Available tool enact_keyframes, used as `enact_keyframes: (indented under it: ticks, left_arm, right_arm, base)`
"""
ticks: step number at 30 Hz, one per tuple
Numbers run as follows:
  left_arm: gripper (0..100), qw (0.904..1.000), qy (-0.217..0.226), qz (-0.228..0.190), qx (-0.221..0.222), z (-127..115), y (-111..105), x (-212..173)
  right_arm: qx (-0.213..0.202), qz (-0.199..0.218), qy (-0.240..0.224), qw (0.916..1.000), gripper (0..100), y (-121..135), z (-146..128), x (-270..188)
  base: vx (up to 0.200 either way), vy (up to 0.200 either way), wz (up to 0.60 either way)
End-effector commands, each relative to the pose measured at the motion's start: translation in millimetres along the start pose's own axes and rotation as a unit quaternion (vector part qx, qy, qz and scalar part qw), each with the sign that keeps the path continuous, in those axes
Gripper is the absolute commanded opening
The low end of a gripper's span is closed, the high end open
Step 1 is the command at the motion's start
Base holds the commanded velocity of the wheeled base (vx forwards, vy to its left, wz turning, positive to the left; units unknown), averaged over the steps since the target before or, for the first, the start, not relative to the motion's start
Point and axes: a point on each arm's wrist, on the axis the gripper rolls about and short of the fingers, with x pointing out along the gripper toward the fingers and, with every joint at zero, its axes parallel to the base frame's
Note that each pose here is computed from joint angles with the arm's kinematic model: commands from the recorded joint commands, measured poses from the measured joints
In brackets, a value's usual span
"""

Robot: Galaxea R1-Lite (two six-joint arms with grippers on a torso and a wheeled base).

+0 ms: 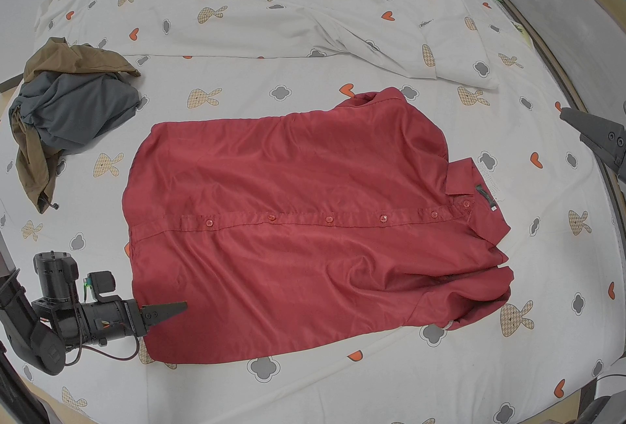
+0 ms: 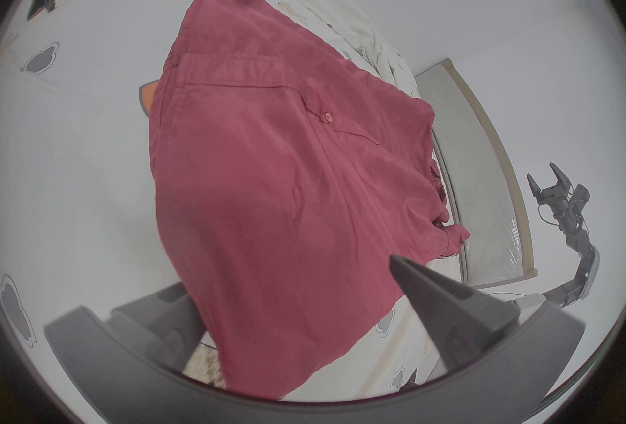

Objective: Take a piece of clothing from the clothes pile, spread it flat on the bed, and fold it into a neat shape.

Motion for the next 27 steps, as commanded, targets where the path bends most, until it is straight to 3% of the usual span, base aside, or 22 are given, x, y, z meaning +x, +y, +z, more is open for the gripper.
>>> enact_keyframes:
  ticks: [1,18,22,27]
  left_arm:
    - [0,0.9999,0.011,0.002,-0.007,-4,3,4]
    - [0,0.9994,-0.009,0.028,-0.020,-11,-6,-31]
    - [0,0.9972,-0.018,0.072,-0.004,-5,7,-47]
    - [0,0.9956,-0.007,0.090,-0.026,-1,16,-50]
  right_arm:
    - [0.000,0.000,0.001,1.0000,100,0,0,1]
    - [0.000,0.000,0.002,1.0000,100,0,0,1]
    - [0.000,-0.001,0.003,1.0000,100,0,-1,2]
    - [0.000,-0.001,0.003,1.0000,100,0,-1,2]
  base:
    - [0.000,0.000,0.00]
    - [0.000,0.000,0.00]
    - [0.000,0.000,0.00]
    - [0.000,0.000,0.00]
